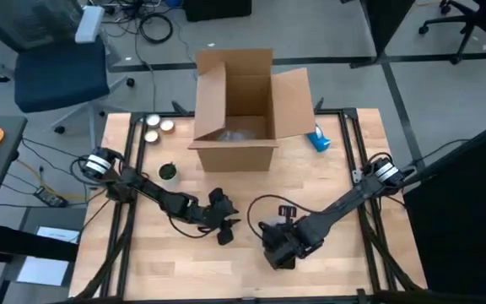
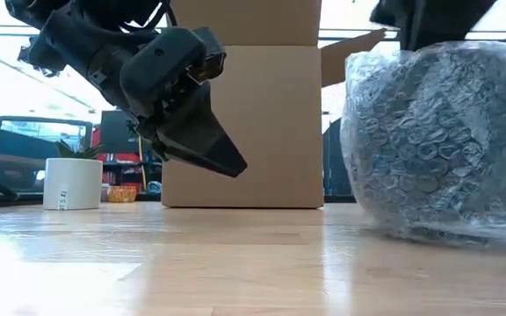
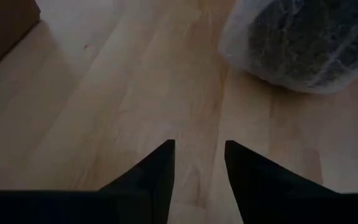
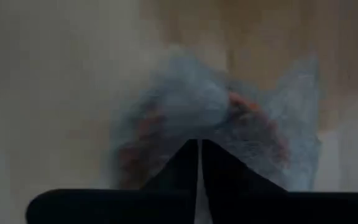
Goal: Wrap mug
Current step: Wrap the black cup with the transparent bubble wrap
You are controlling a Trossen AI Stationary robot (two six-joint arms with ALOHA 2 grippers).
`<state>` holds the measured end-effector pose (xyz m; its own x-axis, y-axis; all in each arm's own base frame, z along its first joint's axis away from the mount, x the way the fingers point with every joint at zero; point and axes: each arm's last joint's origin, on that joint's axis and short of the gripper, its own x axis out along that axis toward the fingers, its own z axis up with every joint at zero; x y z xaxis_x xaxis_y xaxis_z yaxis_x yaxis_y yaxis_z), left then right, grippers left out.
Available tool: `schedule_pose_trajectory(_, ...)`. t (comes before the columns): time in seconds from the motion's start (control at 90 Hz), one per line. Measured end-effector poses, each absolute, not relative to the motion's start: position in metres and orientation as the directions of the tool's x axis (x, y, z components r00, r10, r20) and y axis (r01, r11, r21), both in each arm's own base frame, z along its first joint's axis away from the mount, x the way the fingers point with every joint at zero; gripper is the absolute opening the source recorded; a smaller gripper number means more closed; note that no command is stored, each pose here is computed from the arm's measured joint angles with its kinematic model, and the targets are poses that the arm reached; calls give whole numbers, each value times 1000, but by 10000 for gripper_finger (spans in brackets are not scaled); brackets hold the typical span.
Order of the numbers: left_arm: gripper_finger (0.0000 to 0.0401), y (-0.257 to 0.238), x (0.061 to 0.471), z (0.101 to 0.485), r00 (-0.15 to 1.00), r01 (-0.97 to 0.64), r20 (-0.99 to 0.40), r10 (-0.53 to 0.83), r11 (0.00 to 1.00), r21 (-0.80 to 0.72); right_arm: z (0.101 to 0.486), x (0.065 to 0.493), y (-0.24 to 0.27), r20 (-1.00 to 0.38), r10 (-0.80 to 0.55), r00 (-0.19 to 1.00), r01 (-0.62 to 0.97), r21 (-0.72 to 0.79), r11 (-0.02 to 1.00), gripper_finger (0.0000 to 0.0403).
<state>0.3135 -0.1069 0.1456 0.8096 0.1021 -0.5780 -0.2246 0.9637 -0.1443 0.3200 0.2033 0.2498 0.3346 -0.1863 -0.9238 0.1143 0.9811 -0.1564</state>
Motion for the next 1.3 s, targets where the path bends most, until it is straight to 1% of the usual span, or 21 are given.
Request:
schedule_pose_trajectory(0.111,126,-107,313,146,809,-225,-578,103,964,-144,258,318,208,-883,-255,394,126,-222,967,0)
schedule_pose_trajectory(0.2,126,-107,313,146,809,-225,-579,103,964,-144,257,317,207,-866,-295,405,135,-263,955,0)
schedule_pose_trajectory(0.356,126,-107,313,145,809,-225,-579,102,964,-144,236,317,197,-870,-327,368,183,-277,943,0)
schedule_pose_trajectory(0.456,126,-107,313,145,808,-225,-580,103,964,-143,220,318,192,-879,-317,356,193,-263,945,0)
schedule_pose_trajectory(0.689,126,-107,313,145,804,-226,-585,104,964,-139,191,317,187,-906,-225,359,195,-163,967,0)
schedule_pose_trajectory(0.933,126,-107,313,145,805,-226,-585,104,964,-139,186,318,185,-933,-154,324,188,-96,978,0)
schedule_pose_trajectory(1.022,126,-107,313,145,804,-226,-585,104,964,-139,186,320,182,-947,-117,299,220,-51,974,0)
schedule_pose_trajectory(1.1,126,-107,313,145,805,-226,-585,104,964,-139,185,323,177,-964,-52,261,271,21,962,0)
schedule_pose_trajectory(1.211,126,-107,313,145,804,-226,-585,104,964,-139,185,328,169,-978,65,200,383,139,913,0)
schedule_pose_trajectory(1.3,126,-107,313,145,804,-226,-585,104,964,-139,185,330,164,-978,115,175,436,182,881,0)
